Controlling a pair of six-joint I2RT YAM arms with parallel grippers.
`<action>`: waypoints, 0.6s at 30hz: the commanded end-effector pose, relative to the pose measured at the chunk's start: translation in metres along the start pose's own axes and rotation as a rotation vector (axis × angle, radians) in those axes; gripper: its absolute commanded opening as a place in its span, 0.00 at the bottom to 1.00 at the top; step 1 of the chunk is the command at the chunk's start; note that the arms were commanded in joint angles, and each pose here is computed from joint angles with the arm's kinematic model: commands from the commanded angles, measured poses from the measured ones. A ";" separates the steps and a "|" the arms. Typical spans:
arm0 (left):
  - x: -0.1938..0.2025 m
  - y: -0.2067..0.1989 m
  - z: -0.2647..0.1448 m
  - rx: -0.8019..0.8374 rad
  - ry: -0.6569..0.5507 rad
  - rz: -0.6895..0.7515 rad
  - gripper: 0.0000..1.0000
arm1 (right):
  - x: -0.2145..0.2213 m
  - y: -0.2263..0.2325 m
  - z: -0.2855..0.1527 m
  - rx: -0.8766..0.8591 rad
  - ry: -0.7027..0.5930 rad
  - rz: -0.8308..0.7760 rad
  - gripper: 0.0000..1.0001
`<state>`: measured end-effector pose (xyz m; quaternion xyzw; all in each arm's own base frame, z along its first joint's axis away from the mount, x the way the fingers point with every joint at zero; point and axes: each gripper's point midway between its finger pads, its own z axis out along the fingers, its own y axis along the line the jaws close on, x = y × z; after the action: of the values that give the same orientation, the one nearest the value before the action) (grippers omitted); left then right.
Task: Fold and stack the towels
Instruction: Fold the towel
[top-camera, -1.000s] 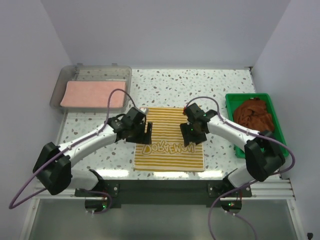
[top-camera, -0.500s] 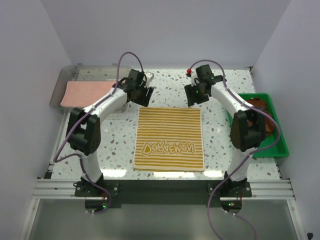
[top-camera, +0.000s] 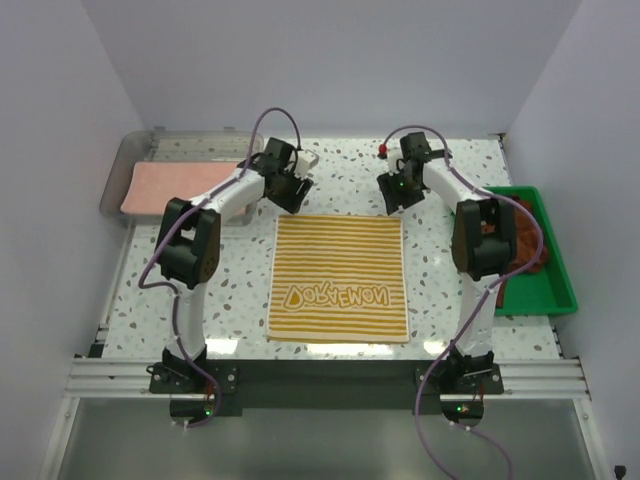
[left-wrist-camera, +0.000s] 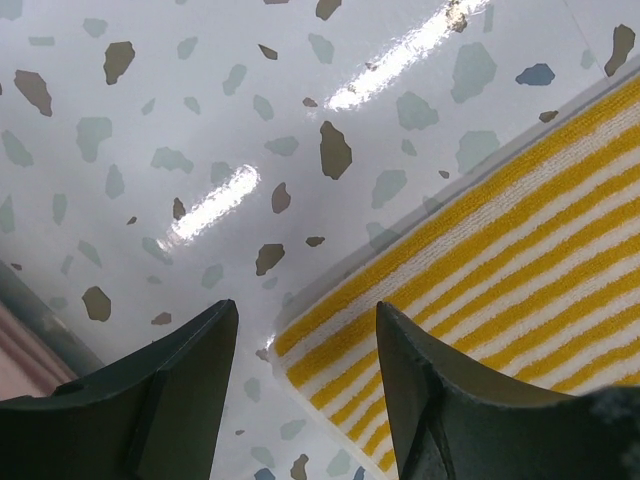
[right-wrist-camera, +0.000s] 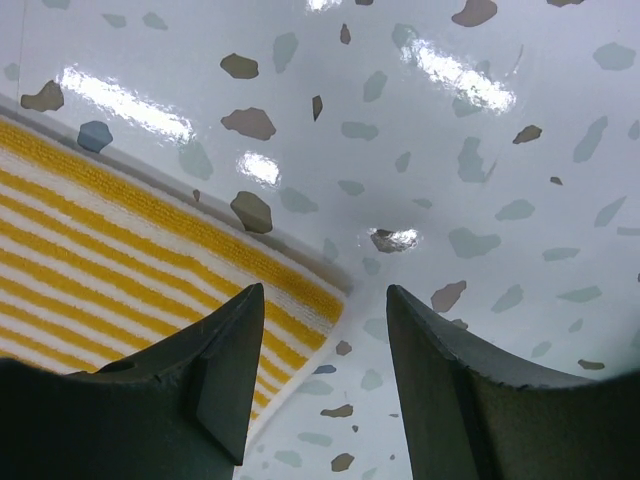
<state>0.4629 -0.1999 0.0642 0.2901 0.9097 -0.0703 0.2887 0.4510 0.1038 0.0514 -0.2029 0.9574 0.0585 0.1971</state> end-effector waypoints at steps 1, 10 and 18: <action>-0.016 0.000 -0.001 0.032 -0.057 0.052 0.63 | -0.018 0.007 -0.001 -0.059 -0.049 -0.082 0.56; -0.007 0.003 0.001 0.043 -0.036 0.071 0.63 | 0.002 0.004 0.026 -0.064 0.002 -0.108 0.54; -0.001 0.001 0.003 0.075 -0.023 0.149 0.63 | 0.035 0.009 0.048 -0.105 0.085 -0.124 0.39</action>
<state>0.4617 -0.2010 0.0595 0.3383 0.8934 -0.0817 0.2842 0.4480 0.1088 0.0184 -0.2585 0.9466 0.0779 0.1760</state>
